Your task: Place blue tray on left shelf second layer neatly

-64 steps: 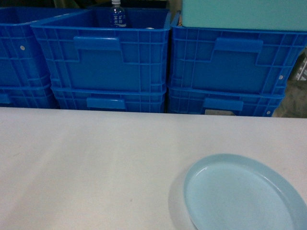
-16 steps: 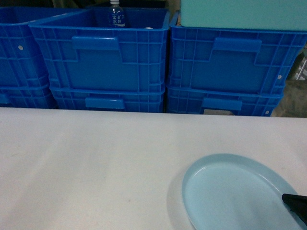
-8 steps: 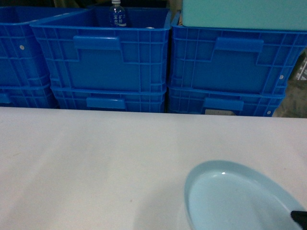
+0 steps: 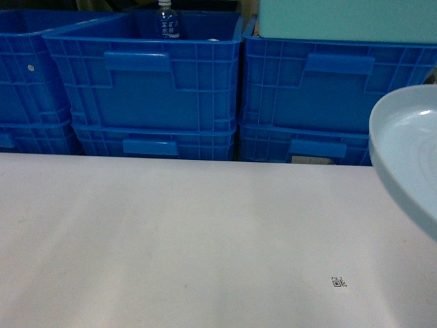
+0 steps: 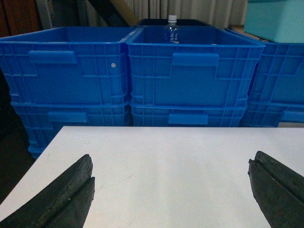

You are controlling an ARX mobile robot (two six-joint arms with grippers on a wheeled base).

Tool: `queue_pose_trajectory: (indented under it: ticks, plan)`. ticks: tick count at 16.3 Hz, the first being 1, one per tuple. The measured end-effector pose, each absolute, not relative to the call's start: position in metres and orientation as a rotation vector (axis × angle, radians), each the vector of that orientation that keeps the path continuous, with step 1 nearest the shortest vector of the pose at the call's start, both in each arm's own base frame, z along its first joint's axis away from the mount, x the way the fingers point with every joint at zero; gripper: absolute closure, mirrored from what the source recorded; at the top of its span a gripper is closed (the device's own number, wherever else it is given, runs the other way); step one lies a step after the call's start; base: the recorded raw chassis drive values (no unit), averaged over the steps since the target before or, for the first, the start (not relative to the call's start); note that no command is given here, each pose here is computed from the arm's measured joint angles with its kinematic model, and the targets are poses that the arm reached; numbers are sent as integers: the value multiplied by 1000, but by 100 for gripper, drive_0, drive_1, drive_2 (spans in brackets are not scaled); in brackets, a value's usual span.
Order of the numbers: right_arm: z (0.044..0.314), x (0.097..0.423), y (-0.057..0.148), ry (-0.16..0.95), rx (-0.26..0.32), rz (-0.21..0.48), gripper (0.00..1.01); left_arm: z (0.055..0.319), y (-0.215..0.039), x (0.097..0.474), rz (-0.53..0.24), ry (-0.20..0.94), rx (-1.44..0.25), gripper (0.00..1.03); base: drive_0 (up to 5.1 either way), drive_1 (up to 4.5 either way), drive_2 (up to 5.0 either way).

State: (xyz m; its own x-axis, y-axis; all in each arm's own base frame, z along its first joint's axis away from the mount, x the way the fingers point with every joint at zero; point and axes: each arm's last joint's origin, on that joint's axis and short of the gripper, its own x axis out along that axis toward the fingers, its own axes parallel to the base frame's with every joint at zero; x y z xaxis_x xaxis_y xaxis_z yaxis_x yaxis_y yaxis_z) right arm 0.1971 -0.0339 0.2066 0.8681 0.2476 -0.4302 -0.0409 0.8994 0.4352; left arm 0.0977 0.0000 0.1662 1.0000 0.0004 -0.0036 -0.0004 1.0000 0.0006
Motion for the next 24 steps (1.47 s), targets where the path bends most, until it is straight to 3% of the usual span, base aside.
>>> queue_pose_trajectory:
  ticks: [2,6,17,24]
  plan:
    - [201,179,-21,485,392,155,99,166,0,98,0,4,1,5,0,0,0]
    - [175,161,-16,527,385,139,99,166,0,98,0,4,1,5,0,0,0]
    - [172,164,-12,489,325,170,99,166,0,98,0,4,1,5,0,0,0]
    - [172,164,-12,490,321,166,99,166,0,98,0,4,1,5,0,0,0]
